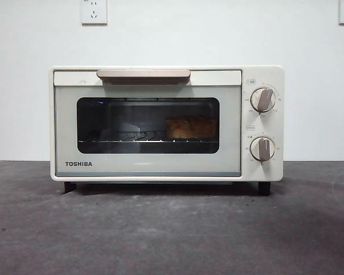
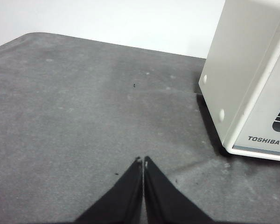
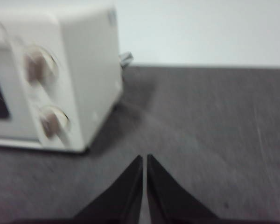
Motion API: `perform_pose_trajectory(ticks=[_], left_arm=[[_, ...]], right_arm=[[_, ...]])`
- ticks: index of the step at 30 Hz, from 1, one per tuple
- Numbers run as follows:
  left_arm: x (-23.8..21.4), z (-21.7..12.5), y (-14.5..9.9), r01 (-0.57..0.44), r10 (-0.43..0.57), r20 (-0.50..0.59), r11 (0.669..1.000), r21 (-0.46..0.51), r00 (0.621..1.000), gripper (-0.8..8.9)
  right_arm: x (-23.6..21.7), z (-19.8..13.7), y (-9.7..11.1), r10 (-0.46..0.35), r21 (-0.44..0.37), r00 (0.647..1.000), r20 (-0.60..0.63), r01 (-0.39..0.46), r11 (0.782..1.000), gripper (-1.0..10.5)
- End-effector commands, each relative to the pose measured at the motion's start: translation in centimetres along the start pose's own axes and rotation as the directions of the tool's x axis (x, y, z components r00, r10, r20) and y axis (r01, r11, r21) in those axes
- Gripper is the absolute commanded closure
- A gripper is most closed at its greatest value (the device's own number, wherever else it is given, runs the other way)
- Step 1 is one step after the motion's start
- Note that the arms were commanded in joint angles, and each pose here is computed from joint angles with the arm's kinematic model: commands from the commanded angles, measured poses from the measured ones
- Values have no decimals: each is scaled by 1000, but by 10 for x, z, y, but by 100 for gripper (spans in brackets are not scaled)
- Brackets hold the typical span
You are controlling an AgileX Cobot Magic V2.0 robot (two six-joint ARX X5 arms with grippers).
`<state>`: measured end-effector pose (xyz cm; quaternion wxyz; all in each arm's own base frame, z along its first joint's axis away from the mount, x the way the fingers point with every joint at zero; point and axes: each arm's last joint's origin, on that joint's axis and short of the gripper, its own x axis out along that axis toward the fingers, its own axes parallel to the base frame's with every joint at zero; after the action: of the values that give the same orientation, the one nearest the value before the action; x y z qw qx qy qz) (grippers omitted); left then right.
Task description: The left arm flap open the oven, the right arm pick bread and place it into oven, the left arm flap close the oven
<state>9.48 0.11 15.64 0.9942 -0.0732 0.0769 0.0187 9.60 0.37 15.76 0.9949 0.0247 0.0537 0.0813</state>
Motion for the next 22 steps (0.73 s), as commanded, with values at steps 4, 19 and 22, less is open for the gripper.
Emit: perform_pose_trajectory(ticks=[4,19,22], left_arm=[[2,-7,1,-6,6,-21,1000,6,1000,804],[2,-7,1,-6,6,-21,1000,6,1000,804],[2,-7,1,-6,6,-21,1000,6,1000,804]], right_arm=[[0,-7,-1,-32,-62,998,-58,28,998,935],[0,-6,-2,-77,-75,996,-40,74,994,936],[0,-6,-2,-77,-75,996,-40,74,994,936]])
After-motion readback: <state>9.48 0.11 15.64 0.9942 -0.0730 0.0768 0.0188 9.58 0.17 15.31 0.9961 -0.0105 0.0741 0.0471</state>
